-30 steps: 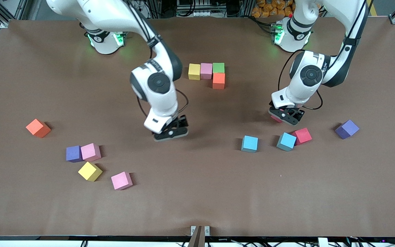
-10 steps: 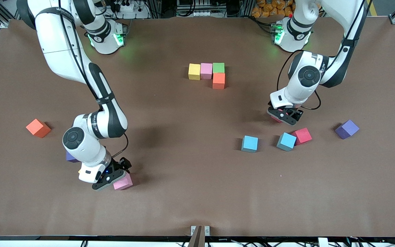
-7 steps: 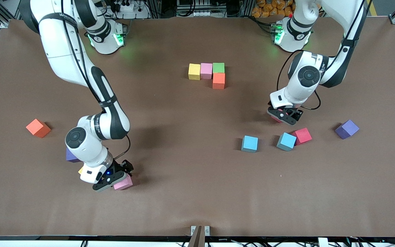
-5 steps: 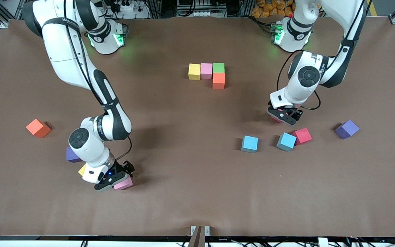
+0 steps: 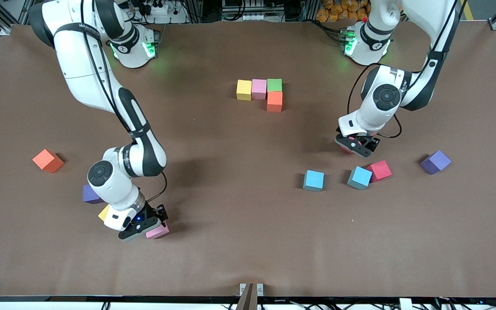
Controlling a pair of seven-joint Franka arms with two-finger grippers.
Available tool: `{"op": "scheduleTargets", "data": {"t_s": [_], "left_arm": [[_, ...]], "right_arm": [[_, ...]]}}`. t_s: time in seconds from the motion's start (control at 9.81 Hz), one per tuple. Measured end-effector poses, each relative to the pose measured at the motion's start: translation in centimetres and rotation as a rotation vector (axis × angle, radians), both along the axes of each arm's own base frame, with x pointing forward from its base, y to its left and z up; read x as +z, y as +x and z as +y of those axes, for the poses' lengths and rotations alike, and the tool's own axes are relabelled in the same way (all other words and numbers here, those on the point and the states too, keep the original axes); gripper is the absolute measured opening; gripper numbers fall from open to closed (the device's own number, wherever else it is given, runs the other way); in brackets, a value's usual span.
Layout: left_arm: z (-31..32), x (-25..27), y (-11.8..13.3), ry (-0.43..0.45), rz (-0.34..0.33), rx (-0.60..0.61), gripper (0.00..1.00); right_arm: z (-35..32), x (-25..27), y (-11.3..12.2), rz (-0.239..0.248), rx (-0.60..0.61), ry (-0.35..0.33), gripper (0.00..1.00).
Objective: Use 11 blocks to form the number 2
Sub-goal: 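Carry the lilac cube with the right gripper and set it below orange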
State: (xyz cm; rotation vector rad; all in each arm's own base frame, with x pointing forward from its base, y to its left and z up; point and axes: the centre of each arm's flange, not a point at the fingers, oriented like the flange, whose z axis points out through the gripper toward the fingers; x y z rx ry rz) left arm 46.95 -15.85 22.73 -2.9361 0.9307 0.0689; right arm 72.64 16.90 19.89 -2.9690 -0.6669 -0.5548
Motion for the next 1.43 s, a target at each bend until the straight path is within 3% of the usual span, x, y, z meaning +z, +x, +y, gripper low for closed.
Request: {"op": "scheduleTargets", "data": {"t_s": [0.1, 0.61, 0.71, 0.82, 1.02, 1.12, 1.43], "left_arm": [[0.0, -0.3, -0.1, 0.002, 0.006, 0.0, 1.0], [0.1, -1.1, -0.5, 0.009, 0.024, -0.002, 1.0], [0.0, -1.4, -0.6, 0.01, 0.027, -0.004, 0.97], [0.0, -1.6, -0.6, 0.009, 0.026, -0.005, 0.84], [-0.1, -1.9, -0.7, 0.01, 0.028, -0.006, 0.74], [-0.1, -1.8, -0.6, 0.008, 0.024, -0.007, 0.61], [-0.2, -1.7, -0.4, 0.007, 0.02, -0.007, 0.61]], "right_arm": [[0.9, 0.3, 0.0, 0.003, -0.015, 0.015, 0.61], [11.2, 2.9, -3.3, 0.165, -0.159, 0.1, 0.61], [13.4, 3.4, -4.4, 0.19, -0.196, 0.114, 0.61], [15.8, 4.0, -5.5, 0.206, -0.229, 0.131, 0.61], [20.8, 4.7, -8.9, 0.24, -0.287, 0.153, 0.61], [23.3, 4.6, -10.9, 0.257, -0.32, 0.157, 0.61], [32.1, 4.4, -19.0, 0.24, -0.385, 0.109, 0.61]]}}
